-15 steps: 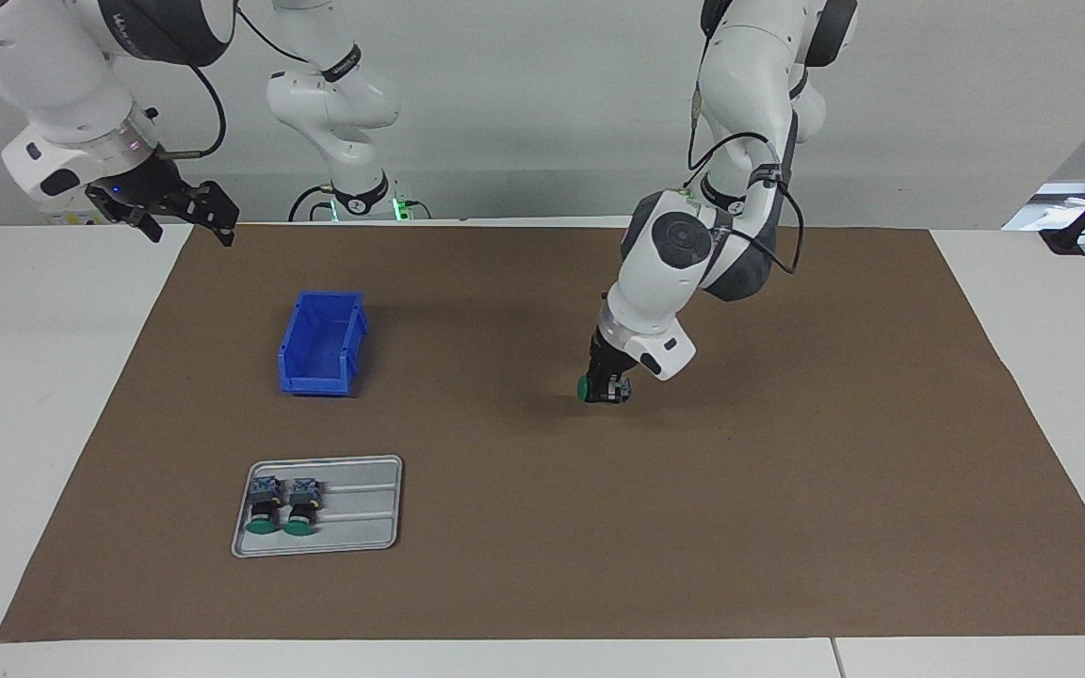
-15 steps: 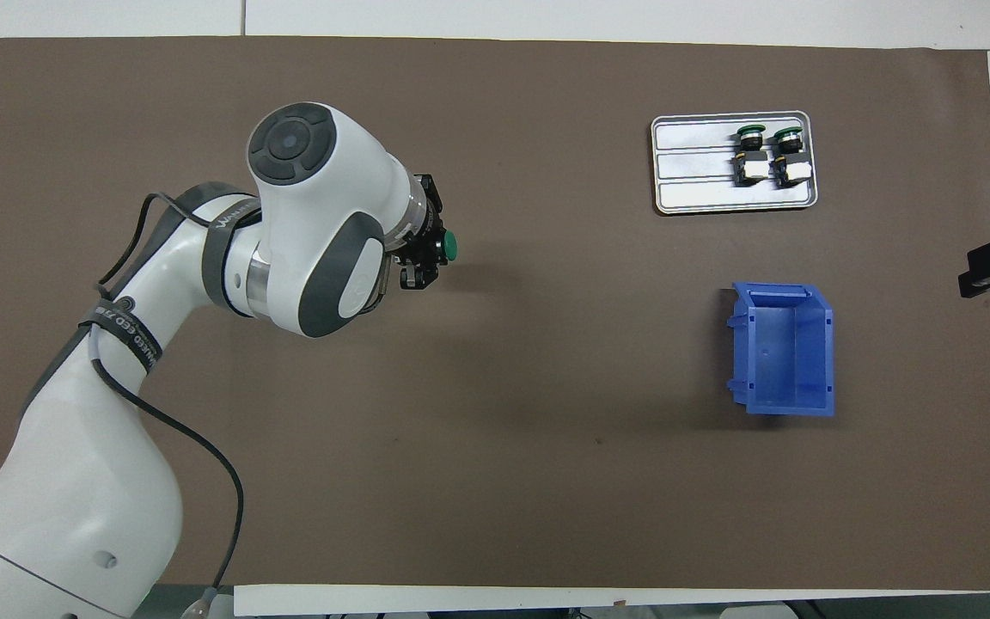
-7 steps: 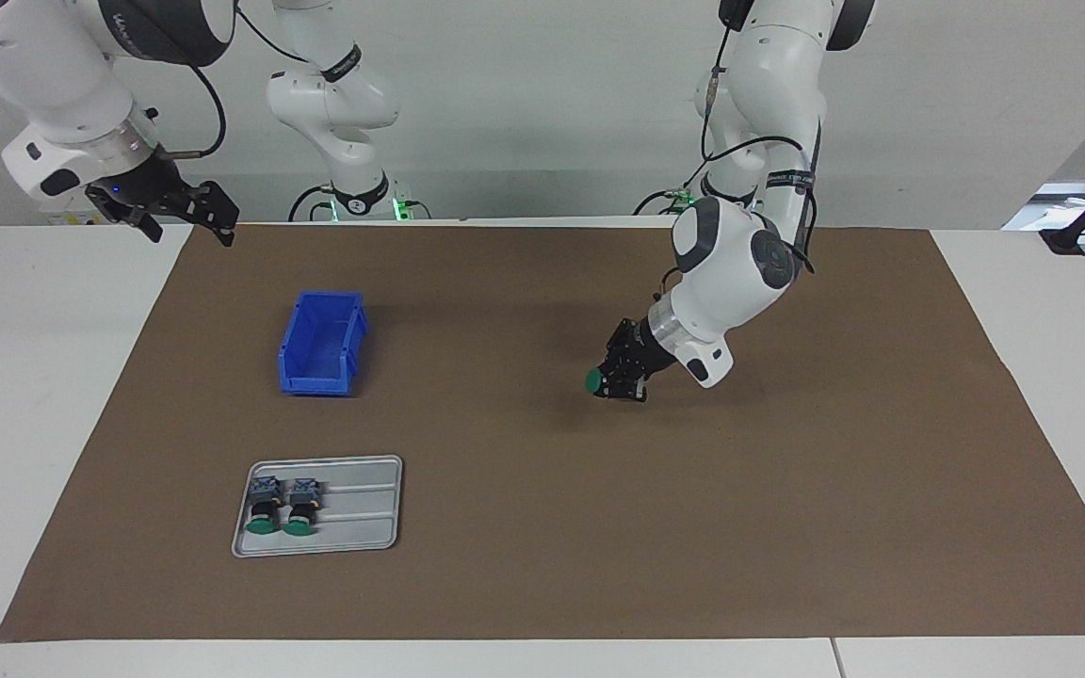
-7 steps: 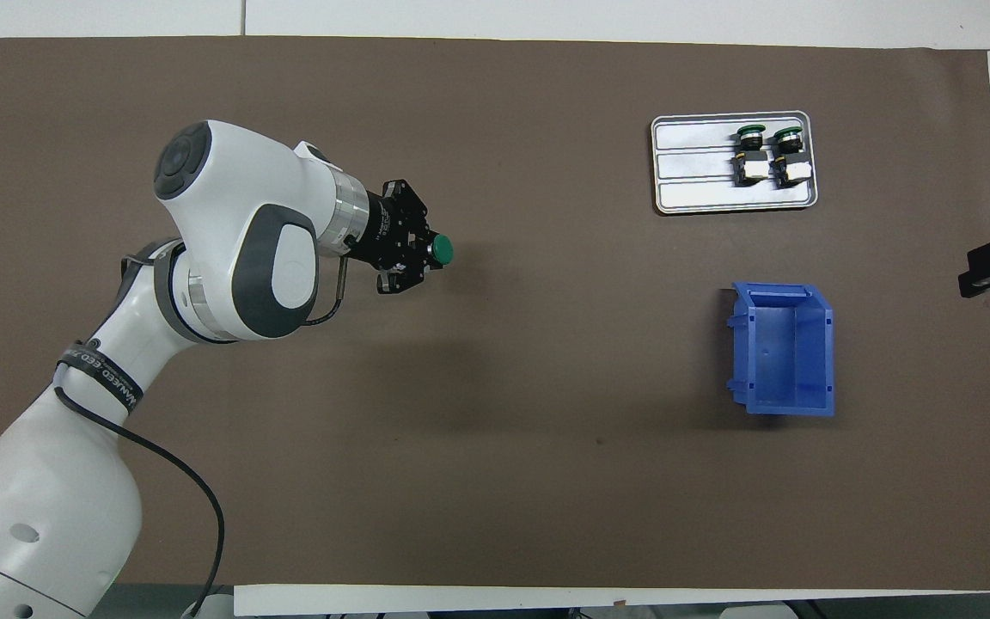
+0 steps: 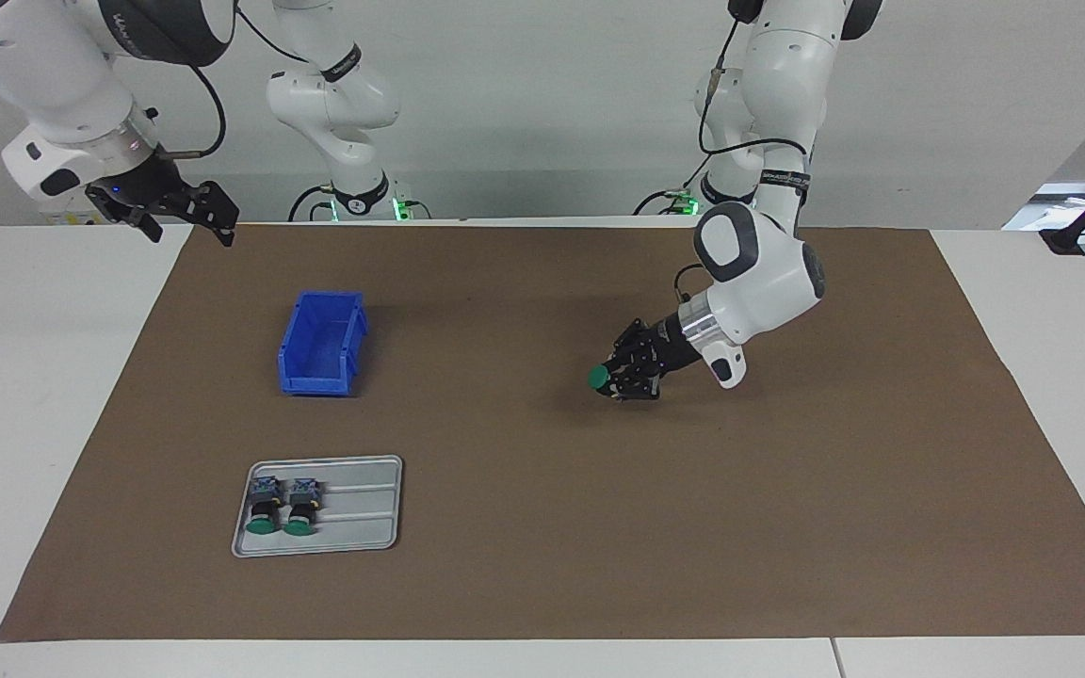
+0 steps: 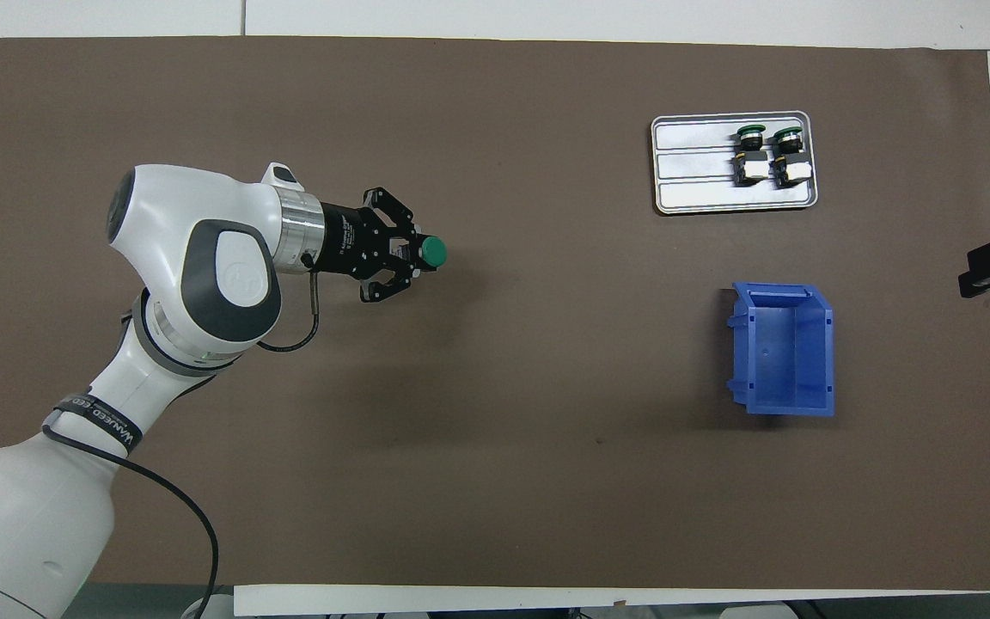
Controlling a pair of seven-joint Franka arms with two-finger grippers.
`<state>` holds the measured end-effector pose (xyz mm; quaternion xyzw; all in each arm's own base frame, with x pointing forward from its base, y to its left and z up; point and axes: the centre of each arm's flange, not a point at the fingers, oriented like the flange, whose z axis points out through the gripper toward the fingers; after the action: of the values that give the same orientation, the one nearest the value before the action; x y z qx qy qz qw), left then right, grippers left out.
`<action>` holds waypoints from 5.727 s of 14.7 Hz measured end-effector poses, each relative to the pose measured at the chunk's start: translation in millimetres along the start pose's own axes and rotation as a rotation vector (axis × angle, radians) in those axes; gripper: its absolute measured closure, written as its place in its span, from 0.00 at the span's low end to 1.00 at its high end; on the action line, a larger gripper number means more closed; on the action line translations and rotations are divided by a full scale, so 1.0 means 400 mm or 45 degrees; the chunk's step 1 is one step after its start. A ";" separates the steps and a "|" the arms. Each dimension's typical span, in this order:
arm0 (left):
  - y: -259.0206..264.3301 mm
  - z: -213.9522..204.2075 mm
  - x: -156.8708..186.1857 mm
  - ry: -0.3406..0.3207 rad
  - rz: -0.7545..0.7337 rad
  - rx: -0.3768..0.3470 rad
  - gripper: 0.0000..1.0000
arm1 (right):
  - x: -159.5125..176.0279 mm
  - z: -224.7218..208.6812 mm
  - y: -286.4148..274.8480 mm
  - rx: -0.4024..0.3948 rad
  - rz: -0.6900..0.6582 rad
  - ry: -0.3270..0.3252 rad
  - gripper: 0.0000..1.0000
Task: Place and press button with both arms
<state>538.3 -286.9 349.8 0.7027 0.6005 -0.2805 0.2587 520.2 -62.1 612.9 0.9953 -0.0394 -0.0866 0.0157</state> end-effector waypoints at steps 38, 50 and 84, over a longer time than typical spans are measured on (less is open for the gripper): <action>-0.210 0.112 0.303 -0.703 0.017 -0.188 0.67 | 0.000 0.000 0.000 0.000 0.000 0.000 0.01; -0.228 0.143 0.297 -0.662 0.028 -0.205 0.67 | 0.000 0.000 0.000 0.000 0.000 0.000 0.01; -0.205 0.051 0.235 -0.556 -0.013 -0.235 0.00 | 0.000 0.000 0.000 0.000 0.000 0.000 0.01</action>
<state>466.8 -223.6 266.7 0.5957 0.5570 -0.3711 0.4441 520.2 -62.1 612.9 0.9953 -0.0393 -0.0866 0.0157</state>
